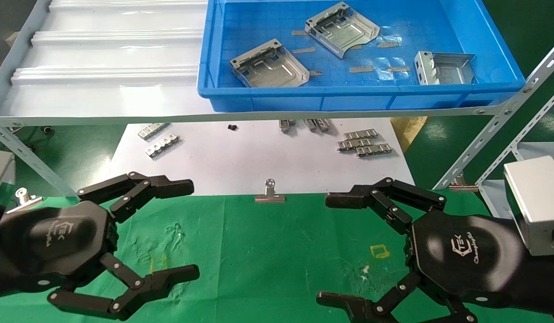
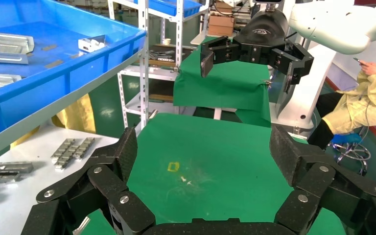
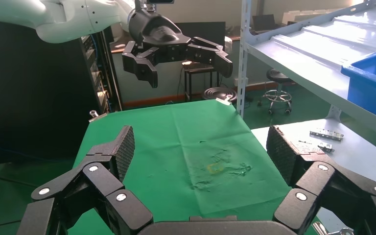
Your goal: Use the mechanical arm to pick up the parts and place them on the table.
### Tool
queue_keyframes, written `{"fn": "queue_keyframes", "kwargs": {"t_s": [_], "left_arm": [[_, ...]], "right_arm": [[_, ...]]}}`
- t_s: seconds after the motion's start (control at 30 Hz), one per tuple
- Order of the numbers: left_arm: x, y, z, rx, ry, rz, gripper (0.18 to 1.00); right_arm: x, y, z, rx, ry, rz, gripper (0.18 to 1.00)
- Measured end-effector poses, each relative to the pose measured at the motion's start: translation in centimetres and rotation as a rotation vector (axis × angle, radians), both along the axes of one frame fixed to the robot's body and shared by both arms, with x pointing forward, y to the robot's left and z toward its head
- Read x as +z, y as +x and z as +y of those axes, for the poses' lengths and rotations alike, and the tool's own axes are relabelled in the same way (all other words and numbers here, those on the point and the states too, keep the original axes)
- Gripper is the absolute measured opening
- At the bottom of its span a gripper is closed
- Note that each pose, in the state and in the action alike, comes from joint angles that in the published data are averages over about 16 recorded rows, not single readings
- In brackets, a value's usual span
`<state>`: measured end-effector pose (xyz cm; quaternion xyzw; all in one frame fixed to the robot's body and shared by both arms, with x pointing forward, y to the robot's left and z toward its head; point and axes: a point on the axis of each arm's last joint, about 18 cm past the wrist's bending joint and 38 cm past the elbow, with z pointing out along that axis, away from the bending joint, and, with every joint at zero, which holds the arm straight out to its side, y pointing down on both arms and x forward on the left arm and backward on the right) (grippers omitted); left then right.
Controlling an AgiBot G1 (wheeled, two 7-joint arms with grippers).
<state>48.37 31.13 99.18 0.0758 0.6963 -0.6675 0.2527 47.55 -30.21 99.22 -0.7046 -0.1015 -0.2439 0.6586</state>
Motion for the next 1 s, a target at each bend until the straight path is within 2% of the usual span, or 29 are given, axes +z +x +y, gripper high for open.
{"fn": "queue_keyframes", "kwargs": {"t_s": [0.3,0.5,1.0], "left_arm": [[0.0,0.0,0.0,0.0,0.0,0.0,0.943],[0.0,0.0,0.0,0.0,0.0,0.0,0.865],[0.0,0.0,0.0,0.0,0.0,0.0,0.53]], "right_arm": [[0.0,0.0,0.0,0.0,0.0,0.0,1.0],[0.0,0.0,0.0,0.0,0.0,0.0,1.0],[0.0,0.0,0.0,0.0,0.0,0.0,1.0]]}}
